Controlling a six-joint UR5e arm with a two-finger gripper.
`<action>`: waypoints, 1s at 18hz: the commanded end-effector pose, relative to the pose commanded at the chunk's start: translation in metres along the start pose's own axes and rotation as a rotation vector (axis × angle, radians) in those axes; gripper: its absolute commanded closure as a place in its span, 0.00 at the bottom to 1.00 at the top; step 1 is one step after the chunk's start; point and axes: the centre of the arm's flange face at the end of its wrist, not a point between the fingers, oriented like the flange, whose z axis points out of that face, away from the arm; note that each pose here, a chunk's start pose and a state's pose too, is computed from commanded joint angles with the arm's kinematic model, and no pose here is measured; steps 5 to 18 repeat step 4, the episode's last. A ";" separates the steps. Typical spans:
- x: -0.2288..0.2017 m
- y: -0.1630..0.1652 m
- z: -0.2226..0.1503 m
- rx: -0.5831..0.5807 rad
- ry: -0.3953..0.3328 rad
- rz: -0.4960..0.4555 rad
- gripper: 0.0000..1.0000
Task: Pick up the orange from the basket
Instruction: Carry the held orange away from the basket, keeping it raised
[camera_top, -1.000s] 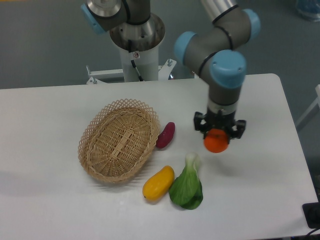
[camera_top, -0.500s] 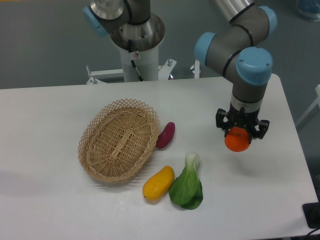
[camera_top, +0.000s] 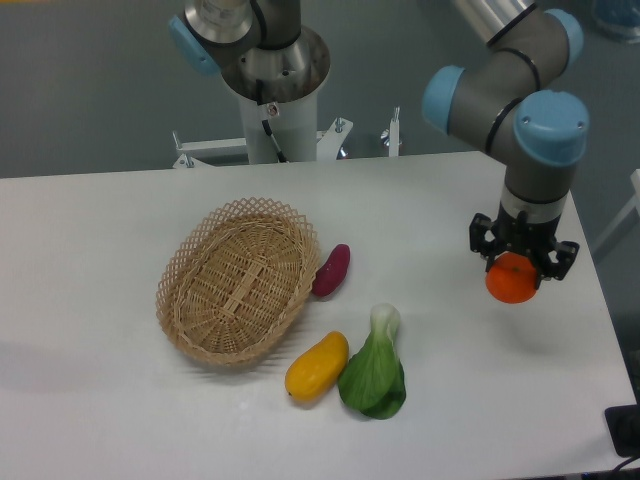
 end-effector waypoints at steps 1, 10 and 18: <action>0.000 0.001 0.000 -0.009 -0.002 0.003 0.41; 0.003 0.000 0.003 -0.011 0.000 0.006 0.41; 0.003 0.000 0.003 -0.011 0.000 0.006 0.41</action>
